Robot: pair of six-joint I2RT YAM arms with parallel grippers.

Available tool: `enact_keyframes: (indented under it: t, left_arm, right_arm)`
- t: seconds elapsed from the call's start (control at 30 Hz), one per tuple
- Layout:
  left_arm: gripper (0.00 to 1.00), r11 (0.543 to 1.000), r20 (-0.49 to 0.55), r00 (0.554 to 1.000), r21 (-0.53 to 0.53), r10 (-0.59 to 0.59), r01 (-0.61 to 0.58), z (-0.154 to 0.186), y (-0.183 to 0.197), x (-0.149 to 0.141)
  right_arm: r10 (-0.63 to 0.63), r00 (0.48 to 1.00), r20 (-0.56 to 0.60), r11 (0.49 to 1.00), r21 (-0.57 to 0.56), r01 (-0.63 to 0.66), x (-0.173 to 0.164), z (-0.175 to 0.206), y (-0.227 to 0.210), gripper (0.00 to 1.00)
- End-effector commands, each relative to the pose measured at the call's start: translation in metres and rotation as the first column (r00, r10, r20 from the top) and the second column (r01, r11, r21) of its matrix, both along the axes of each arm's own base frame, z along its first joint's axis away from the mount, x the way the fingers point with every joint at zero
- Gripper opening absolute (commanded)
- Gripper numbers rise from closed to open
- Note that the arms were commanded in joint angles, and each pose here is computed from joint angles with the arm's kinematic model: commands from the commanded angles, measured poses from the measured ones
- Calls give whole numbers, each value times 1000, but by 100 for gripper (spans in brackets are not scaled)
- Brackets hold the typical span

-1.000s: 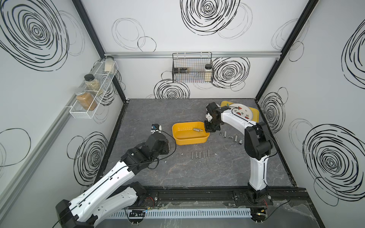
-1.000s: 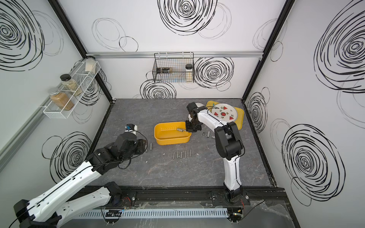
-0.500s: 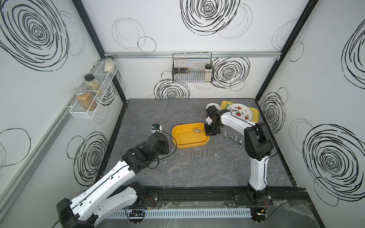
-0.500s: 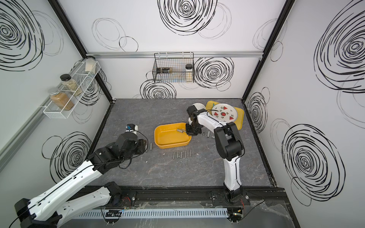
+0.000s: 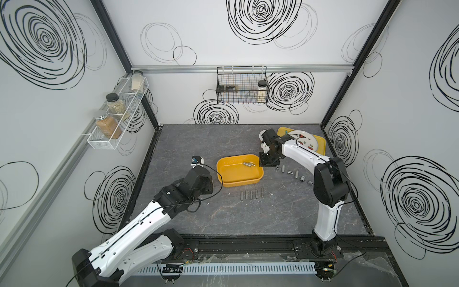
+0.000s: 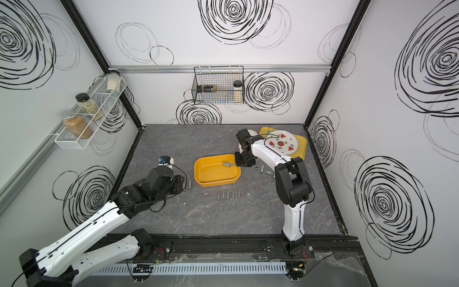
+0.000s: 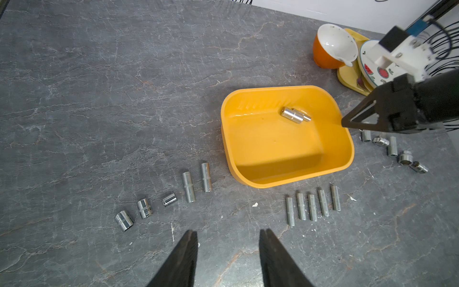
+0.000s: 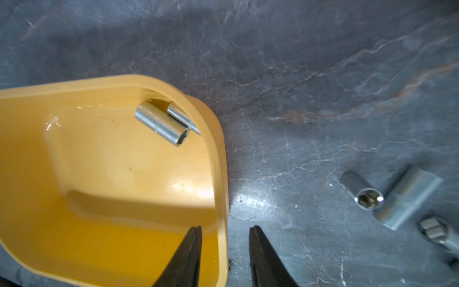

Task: Take out the socket from the storage box
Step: Adjust the storage box at the center of the board, then pick up the socket head from the storage box.

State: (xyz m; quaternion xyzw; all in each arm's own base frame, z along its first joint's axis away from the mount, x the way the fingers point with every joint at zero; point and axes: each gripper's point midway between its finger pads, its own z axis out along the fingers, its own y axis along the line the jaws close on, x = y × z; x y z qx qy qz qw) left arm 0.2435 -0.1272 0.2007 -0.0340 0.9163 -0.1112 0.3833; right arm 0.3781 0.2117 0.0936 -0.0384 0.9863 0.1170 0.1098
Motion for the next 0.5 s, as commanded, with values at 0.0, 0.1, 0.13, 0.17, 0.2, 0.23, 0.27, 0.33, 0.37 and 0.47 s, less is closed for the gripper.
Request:
enact_keyframes:
  t: [0.0,0.1,0.13,0.17,0.2,0.23,0.27,0.33,0.37,0.47]
  left_arm:
    - [48,1000,20,1000,-7,-3,4,3,-3,4]
    - [48,1000,20,1000,-11,-7,7,3,-4,4]
    - [48,1000,20,1000,-10,-7,7,3,-4,4]
    - [48,1000,19,1000,-11,-7,8,3,-4,4]
    - [48,1000,19,1000,-11,-7,7,3,-4,5]
    - [48,1000,16,1000,-10,-9,9,2,-4,5]
    - [48,1000,13,1000,-8,-10,11,1,-4,5]
    - [48,1000,8,1000,-7,-12,12,0,-5,6]
    - [48,1000,4,1000,-4,-13,13,-1,-6,6]
    - [48,1000,4,1000,-1,-10,10,-2,-5,6]
  right_arm:
    - [8,994,114,1000,-10,-6,9,38,-4,37]
    - [59,977,203,998,-28,-55,9,58,9,38]
    - [84,972,219,996,-26,-81,7,60,17,38]
    - [111,969,221,994,-29,-107,5,59,24,38]
    - [128,963,239,992,-32,-124,7,62,31,37]
    - [144,957,251,990,-42,-138,9,62,38,38]
    - [157,954,254,987,-54,-148,11,58,43,37]
    - [187,949,253,982,-64,-177,13,49,53,37]
    - [202,948,247,979,-69,-191,14,43,58,37]
    - [246,939,239,969,-77,-234,19,28,71,37]
